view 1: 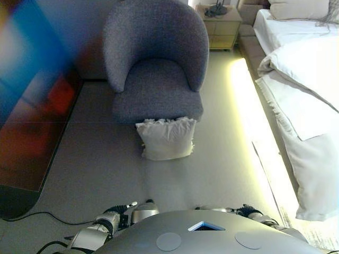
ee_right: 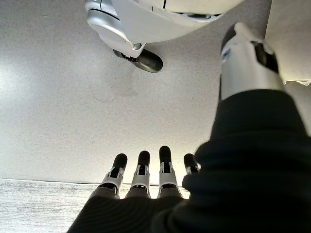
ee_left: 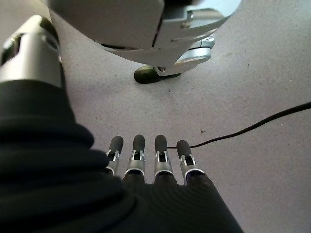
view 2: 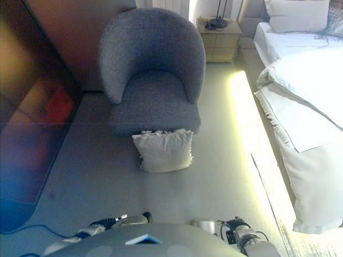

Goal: Pick up the cushion and take it to the sofa

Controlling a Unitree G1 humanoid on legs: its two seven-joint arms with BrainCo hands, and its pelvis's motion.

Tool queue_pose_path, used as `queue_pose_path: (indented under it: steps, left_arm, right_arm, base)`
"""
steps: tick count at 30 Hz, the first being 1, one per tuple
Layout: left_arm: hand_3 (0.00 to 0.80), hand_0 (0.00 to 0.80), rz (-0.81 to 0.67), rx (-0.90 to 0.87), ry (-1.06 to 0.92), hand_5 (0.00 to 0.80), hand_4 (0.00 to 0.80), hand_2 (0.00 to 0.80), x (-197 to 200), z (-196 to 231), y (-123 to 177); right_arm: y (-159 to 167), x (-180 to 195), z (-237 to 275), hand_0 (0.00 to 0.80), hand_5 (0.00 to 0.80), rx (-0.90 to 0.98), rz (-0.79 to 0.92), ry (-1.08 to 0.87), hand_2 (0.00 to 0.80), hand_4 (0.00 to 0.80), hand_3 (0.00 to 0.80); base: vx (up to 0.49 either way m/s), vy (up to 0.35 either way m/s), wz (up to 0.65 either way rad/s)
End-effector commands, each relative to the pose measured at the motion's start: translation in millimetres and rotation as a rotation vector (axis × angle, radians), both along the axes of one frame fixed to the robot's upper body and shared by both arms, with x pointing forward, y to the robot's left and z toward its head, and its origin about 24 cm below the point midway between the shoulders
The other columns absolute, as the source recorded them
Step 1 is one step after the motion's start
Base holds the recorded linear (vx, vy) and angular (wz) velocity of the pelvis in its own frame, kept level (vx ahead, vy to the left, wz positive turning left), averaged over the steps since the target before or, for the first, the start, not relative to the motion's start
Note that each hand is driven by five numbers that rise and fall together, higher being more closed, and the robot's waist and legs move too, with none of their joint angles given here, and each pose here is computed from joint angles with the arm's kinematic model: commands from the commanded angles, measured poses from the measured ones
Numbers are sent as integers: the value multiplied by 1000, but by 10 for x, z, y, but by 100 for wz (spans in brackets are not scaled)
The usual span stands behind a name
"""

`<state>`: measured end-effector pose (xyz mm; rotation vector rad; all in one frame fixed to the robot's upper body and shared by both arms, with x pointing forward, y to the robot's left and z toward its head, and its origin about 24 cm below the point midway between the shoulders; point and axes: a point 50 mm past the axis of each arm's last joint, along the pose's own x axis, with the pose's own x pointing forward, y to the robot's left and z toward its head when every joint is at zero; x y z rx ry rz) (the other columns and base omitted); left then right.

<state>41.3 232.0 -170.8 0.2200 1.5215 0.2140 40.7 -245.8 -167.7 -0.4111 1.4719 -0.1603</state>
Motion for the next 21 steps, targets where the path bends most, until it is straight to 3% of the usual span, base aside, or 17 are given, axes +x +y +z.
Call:
queue_pose_path:
  steps: [1, 21]
  left_arm:
    - [0, 0, 25, -4, 2, 0, 0, 0, 144, 13, 2]
    - [0, 0, -66, -17, 8, 0, 0, 0, 184, 12, -20]
  right_arm:
    - [23, 224, 17, 0, 0, -12, 26, -33, 0, 0, 0]
    - [88, 268, 7, 0, 0, 14, 28, -40, 0, 0, 0]
  base:
    - [0, 0, 0]
    - [1, -30, 0]
